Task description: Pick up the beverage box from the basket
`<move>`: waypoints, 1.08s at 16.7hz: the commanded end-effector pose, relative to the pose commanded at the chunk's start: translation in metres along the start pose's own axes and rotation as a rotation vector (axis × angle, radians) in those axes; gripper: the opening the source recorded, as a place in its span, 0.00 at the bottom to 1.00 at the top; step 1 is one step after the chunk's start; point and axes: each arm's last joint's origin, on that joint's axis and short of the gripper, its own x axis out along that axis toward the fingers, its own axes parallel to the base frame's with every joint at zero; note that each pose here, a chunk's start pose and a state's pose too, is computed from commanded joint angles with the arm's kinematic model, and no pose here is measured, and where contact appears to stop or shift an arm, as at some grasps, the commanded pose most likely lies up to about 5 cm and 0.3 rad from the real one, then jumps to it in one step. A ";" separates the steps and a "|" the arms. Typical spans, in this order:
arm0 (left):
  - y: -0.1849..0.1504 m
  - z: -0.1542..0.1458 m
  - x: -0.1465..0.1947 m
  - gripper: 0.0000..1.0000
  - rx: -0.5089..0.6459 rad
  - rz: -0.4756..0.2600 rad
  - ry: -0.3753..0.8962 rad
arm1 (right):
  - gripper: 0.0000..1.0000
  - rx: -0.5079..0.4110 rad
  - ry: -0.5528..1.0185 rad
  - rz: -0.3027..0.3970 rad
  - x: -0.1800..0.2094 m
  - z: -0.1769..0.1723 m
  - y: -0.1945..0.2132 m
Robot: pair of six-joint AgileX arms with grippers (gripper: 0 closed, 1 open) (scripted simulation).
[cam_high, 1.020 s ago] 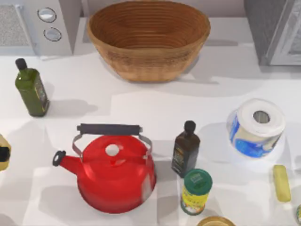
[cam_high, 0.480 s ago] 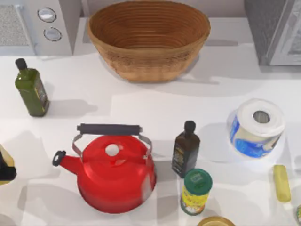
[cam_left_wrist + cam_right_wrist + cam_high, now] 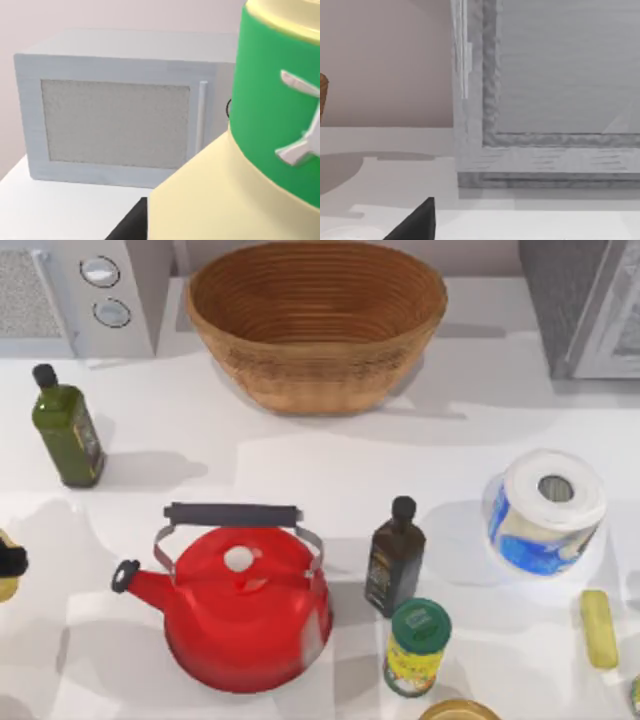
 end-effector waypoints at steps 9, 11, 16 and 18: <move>-0.030 0.010 0.055 0.00 0.009 0.158 0.121 | 1.00 0.000 0.000 0.000 0.000 0.000 0.000; -0.032 0.011 0.059 0.00 0.008 0.167 0.121 | 1.00 0.000 0.000 0.000 0.000 0.000 0.000; -0.032 0.009 0.058 0.00 0.012 0.169 0.126 | 1.00 0.000 0.000 0.000 0.000 0.000 0.000; -0.033 0.006 0.062 0.00 0.012 0.162 0.128 | 1.00 0.000 0.000 0.000 0.000 0.000 0.000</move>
